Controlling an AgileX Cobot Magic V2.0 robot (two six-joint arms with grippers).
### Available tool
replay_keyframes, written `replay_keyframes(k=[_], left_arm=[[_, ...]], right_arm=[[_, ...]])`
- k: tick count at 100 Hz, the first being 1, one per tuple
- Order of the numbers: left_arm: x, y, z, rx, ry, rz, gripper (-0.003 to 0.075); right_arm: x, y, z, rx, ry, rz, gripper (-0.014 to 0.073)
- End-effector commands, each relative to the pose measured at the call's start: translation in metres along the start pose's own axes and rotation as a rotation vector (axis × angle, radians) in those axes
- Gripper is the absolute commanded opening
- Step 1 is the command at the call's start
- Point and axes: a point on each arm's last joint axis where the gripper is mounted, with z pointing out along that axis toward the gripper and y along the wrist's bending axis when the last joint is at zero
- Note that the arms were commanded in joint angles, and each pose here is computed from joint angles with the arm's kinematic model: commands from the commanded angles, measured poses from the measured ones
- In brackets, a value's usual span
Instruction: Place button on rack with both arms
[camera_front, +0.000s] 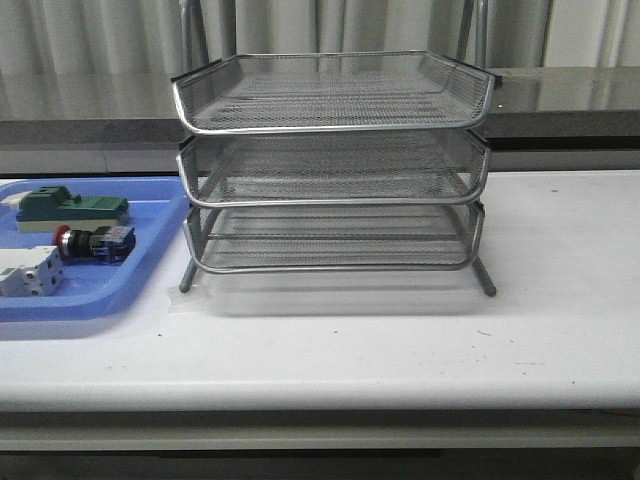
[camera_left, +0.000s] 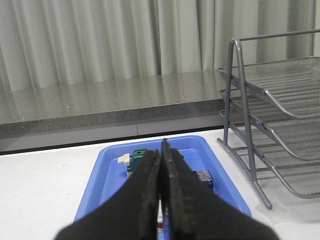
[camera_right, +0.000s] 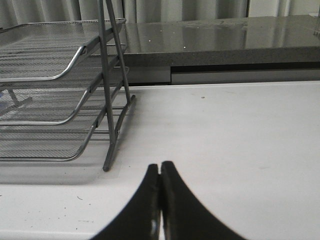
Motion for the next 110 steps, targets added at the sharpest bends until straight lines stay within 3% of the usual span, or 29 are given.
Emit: replay_keyframes(k=[1,76,95,110], left_arm=[[0.006,-0.001,-0.002,-0.003,-0.066,-0.015,-0.0020],[0.006,-0.001,-0.002,-0.003,-0.066,-0.015,-0.0020],[0.006,-0.001,-0.002,-0.003,-0.066,-0.015,-0.0020],[0.006,-0.001,-0.002,-0.003,-0.066,-0.015,-0.0020]], right_arm=[[-0.013,0.000,-0.003,0.001,-0.120,-0.007,-0.0060],[-0.014,0.000,-0.003,0.001,-0.125,-0.007,-0.0060],[-0.024,0.001,-0.005,-0.001,-0.214,-0.001,-0.0060],[-0.038,0.002,-0.009,-0.008,-0.202,0.040,-0.0060]])
